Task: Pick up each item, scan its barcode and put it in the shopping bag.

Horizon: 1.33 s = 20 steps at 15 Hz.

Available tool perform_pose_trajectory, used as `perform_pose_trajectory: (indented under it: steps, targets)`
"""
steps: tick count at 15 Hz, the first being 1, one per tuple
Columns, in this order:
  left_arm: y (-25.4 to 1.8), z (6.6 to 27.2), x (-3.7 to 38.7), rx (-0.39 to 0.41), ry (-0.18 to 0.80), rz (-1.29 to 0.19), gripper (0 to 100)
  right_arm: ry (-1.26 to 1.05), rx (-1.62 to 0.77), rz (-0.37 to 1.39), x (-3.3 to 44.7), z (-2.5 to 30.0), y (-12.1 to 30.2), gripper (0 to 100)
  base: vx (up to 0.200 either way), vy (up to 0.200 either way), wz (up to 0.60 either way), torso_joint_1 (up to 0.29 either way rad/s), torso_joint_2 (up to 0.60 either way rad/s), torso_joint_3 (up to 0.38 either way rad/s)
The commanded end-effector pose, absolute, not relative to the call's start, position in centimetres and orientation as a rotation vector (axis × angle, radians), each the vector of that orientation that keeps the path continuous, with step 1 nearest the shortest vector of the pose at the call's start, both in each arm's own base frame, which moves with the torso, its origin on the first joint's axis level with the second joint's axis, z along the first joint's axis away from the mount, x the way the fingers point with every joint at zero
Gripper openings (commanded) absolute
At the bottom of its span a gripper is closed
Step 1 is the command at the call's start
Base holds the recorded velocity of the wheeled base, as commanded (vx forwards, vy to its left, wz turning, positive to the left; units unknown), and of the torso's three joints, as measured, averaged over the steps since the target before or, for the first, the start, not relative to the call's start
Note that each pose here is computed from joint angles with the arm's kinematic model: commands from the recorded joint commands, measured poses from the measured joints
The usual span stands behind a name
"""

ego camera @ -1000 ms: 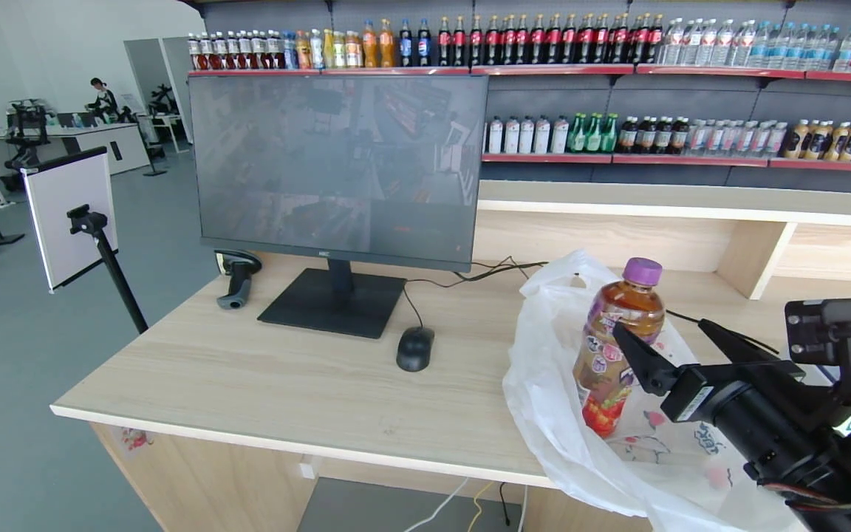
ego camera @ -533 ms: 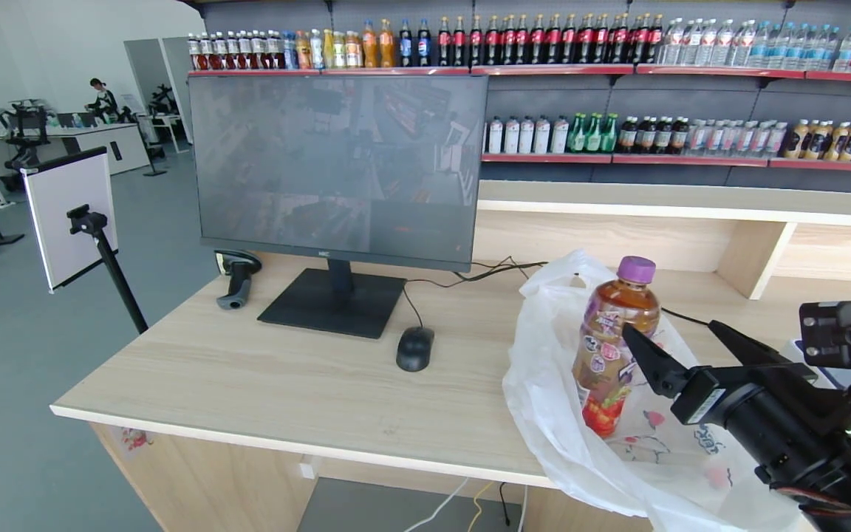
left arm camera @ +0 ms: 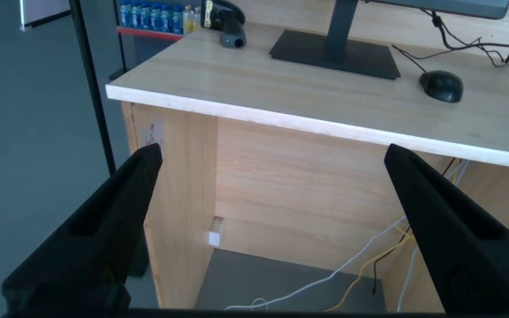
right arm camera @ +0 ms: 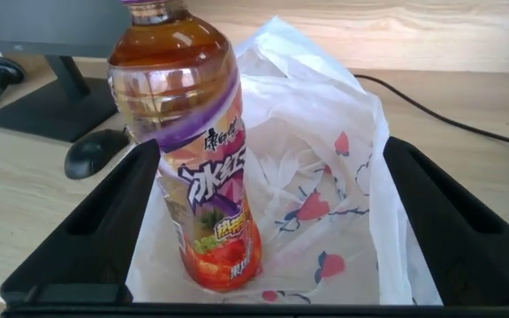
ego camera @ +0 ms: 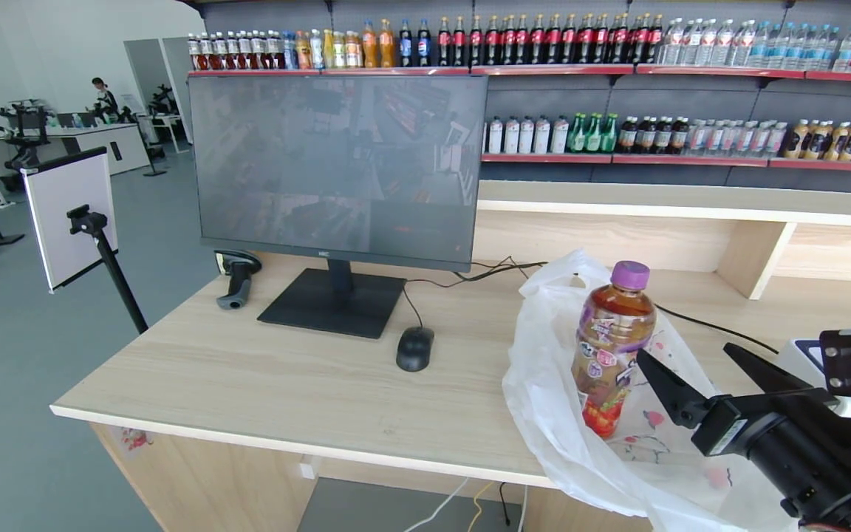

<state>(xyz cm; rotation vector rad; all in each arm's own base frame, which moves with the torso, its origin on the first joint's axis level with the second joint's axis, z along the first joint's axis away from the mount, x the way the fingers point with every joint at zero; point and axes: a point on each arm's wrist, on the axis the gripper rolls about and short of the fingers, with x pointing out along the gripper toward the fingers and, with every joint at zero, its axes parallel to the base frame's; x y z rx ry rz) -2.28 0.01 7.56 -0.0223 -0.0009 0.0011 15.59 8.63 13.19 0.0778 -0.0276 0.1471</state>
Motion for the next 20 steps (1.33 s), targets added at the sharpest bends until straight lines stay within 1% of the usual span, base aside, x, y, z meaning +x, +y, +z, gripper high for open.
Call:
perform_pose_trajectory:
  steps: [1, 3, 11, 17, 19, 20]
  targets:
    - [0.0, 7.6, -2.3, -0.023, -0.002, 0.002, 100, -0.036, 0.083, 0.147, 15.5, 13.3, 8.5, 100, -0.200, 0.000, 0.00, -0.002, 0.00, 0.007]
    - [0.0, 7.6, -2.3, -0.023, -0.002, 0.002, 100, -0.028, 0.080, 0.148, 15.3, 13.2, 8.4, 100, -0.200, 0.000, 0.00, 0.007, 0.00, 0.002]
    - [0.0, 7.6, -2.3, -0.025, -0.002, 0.002, 100, -0.028, 0.084, 0.139, 15.5, 13.2, 8.4, 100, 0.000, 0.000, 0.00, 0.000, 0.00, 0.000]
    - [0.0, 7.6, -2.3, -0.026, -0.002, 0.002, 100, -0.021, 0.081, 0.137, 15.4, 13.0, 8.3, 100, 0.000, 0.000, -0.60, 0.004, 0.00, 0.002]
    - [0.0, 7.6, -2.3, -0.025, -0.002, 0.002, 100, -0.084, 0.106, 0.173, 16.1, 14.4, 9.5, 100, 0.000, 0.000, 0.00, 0.000, 0.00, 0.000]
    - [0.0, 7.6, -2.3, -0.023, -0.002, 0.002, 100, -0.089, 0.105, 0.173, 16.1, 14.5, 9.5, 100, 0.000, 0.000, 0.00, 0.000, 0.00, 0.000]
